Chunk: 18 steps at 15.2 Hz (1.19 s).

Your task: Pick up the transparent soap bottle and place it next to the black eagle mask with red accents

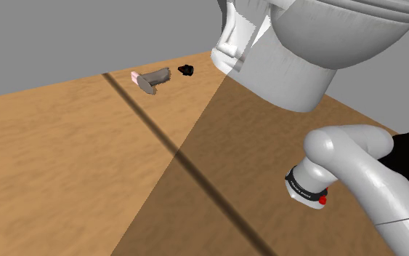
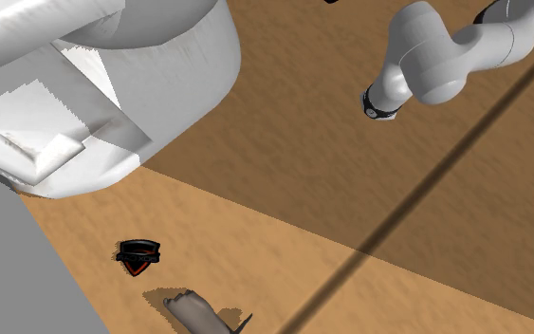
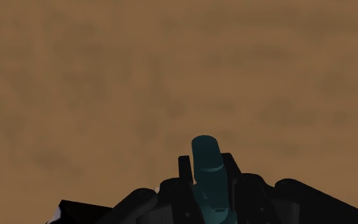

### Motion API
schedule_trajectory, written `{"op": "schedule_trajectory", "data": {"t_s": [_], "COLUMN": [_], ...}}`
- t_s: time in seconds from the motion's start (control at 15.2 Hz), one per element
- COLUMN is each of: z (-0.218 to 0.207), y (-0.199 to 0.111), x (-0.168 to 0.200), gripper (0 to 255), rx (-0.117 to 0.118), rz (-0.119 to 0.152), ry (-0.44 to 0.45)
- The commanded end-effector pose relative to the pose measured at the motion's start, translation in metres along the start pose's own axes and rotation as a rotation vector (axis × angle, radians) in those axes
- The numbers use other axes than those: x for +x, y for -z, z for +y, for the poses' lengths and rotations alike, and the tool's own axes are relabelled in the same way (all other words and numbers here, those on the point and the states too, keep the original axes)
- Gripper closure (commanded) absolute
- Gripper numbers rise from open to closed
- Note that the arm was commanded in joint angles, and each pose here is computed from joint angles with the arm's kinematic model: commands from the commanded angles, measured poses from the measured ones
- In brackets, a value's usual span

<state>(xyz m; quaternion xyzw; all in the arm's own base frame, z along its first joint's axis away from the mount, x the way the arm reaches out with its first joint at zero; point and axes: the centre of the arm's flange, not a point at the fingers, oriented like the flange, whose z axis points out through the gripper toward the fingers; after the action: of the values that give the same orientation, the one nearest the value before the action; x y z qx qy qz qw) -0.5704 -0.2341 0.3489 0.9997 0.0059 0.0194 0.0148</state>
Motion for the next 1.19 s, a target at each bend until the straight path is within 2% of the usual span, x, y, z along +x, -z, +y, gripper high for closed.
{"op": "schedule_trajectory", "data": {"t_s": [0.0,0.53,0.99,1.06,1.12], "z": [-0.001,-0.002,-0.002,-0.002,-0.002], "y": [-0.010,-0.050,-0.050,-0.050,-0.050], "x": [0.000,-0.002,-0.002,-0.002,-0.002], "gripper": [255,255,255,0,0], "rx": [0.000,0.000,0.000,0.000,0.000], "rz": [0.000,0.000,0.000,0.000,0.000], "ry": [0.000,0.000,0.000,0.000,0.000]}}
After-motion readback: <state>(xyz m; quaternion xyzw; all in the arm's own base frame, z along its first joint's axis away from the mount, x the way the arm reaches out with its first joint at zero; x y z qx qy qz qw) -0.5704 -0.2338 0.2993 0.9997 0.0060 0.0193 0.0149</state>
